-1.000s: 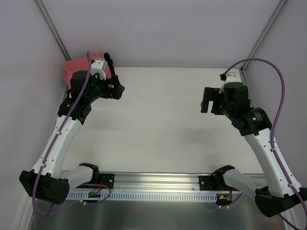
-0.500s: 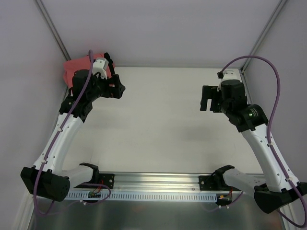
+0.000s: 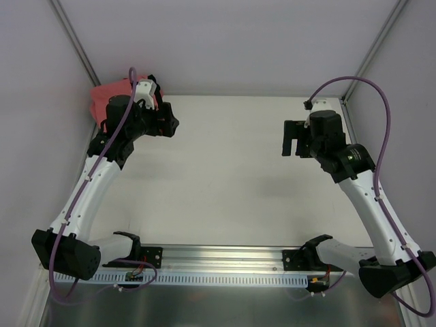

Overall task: Fold and stack the t-shirts
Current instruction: Put the neatly folded tshirt into the corner of the board with the left arm

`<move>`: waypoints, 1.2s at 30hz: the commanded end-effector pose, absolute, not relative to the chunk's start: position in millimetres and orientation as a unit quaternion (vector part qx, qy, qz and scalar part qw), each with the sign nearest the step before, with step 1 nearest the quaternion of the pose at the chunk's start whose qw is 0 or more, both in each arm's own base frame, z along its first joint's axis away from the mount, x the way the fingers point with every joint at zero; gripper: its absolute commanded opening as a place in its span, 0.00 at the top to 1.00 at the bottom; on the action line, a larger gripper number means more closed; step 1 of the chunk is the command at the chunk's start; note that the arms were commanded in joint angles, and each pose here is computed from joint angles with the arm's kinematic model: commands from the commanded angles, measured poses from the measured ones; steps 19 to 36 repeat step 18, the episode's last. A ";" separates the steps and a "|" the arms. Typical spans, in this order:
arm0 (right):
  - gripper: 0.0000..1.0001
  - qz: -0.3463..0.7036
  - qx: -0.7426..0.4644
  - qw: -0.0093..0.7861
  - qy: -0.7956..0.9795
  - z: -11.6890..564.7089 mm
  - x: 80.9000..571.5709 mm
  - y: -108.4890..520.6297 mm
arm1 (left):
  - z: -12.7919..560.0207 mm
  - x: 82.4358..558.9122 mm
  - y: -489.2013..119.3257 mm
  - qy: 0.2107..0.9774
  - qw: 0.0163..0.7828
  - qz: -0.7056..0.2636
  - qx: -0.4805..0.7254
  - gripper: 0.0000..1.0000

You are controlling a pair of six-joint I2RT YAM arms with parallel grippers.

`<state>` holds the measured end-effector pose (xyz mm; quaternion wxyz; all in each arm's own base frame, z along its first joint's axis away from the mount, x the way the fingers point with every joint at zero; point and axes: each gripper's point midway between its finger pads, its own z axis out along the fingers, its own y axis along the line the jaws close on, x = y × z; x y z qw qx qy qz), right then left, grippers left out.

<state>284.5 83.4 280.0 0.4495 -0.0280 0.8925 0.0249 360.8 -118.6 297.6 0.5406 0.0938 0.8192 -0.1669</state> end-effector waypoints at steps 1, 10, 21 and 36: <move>0.00 0.033 -0.025 0.489 0.871 306.6 296.9 86.8 | 319.7 366.8 -120.2 0.801 0.567 -0.162 0.103 0.01; 0.01 0.034 -0.026 0.487 0.872 305.5 298.7 88.0 | 319.3 368.8 -120.4 0.802 0.566 -0.161 0.104 0.01; 0.01 0.041 -0.024 0.487 0.872 304.3 297.3 90.0 | 321.0 370.3 -120.6 0.801 0.567 -0.160 0.105 0.01; 0.01 0.041 -0.024 0.487 0.872 304.3 297.3 90.0 | 321.0 370.3 -120.6 0.801 0.567 -0.160 0.105 0.01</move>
